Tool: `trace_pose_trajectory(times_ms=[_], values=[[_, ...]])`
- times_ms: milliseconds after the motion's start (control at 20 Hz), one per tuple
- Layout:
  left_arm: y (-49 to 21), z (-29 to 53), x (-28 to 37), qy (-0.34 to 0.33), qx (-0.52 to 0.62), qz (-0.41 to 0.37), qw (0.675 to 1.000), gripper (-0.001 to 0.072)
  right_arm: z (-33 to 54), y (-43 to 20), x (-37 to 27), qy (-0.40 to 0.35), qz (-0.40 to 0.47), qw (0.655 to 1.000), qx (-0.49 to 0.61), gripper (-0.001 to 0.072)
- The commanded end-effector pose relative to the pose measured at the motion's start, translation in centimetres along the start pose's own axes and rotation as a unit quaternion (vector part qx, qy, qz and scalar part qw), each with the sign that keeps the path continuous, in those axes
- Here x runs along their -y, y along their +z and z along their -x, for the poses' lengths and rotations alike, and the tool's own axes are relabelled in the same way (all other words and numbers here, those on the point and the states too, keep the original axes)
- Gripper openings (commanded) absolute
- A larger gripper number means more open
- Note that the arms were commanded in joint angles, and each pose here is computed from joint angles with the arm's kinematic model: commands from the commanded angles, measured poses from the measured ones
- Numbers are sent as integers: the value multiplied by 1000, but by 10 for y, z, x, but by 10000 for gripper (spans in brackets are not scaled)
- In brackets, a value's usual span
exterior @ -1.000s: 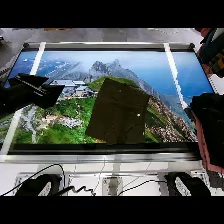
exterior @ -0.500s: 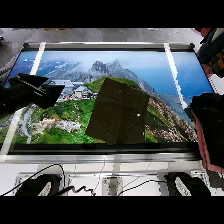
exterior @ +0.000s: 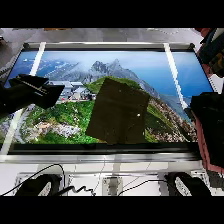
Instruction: Fold the clothes and pants, and hang the long-sleeved shirts on hangers.
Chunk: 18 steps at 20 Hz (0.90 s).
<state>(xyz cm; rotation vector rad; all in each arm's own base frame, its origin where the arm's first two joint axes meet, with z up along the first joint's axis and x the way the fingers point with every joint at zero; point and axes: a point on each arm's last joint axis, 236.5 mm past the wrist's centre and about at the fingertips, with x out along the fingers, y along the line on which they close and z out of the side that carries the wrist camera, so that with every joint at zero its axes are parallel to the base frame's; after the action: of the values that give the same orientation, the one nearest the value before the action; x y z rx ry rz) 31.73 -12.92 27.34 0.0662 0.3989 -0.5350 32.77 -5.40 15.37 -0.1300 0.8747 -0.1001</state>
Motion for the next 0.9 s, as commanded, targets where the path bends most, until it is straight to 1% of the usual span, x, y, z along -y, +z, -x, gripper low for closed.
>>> trace_pose_trajectory(times_ms=[0, 100, 150, 200, 250, 300, 350, 400, 450, 500, 550, 600, 700, 850], values=[[-2, -5, -3, 1, -4, 4, 1000, 687, -45, -53, 5, 0, 47, 993, -105, 44], [-6, -11, -5, 0, -13, 8, 1000, 688, -70, -112, -32, 84, 21, 976, -202, 44], [-8, -14, -6, -1, -18, 10, 1000, 687, -73, -137, -61, 150, 22, 959, -238, 43], [-10, -17, -7, -2, -22, 11, 1000, 688, -69, -160, -97, 229, 27, 937, -263, 44], [-13, -20, -7, -3, -28, 14, 1000, 687, -63, -171, -132, 302, 11, 915, -268, 44], [-17, -23, -8, -5, -35, 24, 999, 687, -59, -175, -156, 347, -27, 898, -268, 48], [-22, -26, -8, -7, -45, 35, 998, 687, -59, -176, -171, 371, -62, 888, -263, 160], [-28, -29, -8, -8, -58, 42, 997, 687, -62, -178, -182, 381, -105, 880, -262, 417], [-37, -33, -12, -4, -76, 46, 996, 650, -65, -182, -187, 380, -142, 874, -267, 491], [-49, -36, -17, 3, -101, 48, 994, 503, -69, -189, -189, 375, -158, 872, -272, 491], [-63, -38, -22, 11, -129, 50, 990, 386, -73, -198, -190, 368, -173, 869, -282, 490], [-77, -41, -27, 18, -159, 49, 986, 350, -75, -205, -191, 361, -185, 867, -289, 491], [-107, -46, -35, 24, -216, 44, 975, 350, -79, -219, -193, 350, -209, 861, -303, 491], [-158, -57, -41, 24, -276, 58, 959, 348, -83, -225, -198, 350, -237, 855, -301, 491]])
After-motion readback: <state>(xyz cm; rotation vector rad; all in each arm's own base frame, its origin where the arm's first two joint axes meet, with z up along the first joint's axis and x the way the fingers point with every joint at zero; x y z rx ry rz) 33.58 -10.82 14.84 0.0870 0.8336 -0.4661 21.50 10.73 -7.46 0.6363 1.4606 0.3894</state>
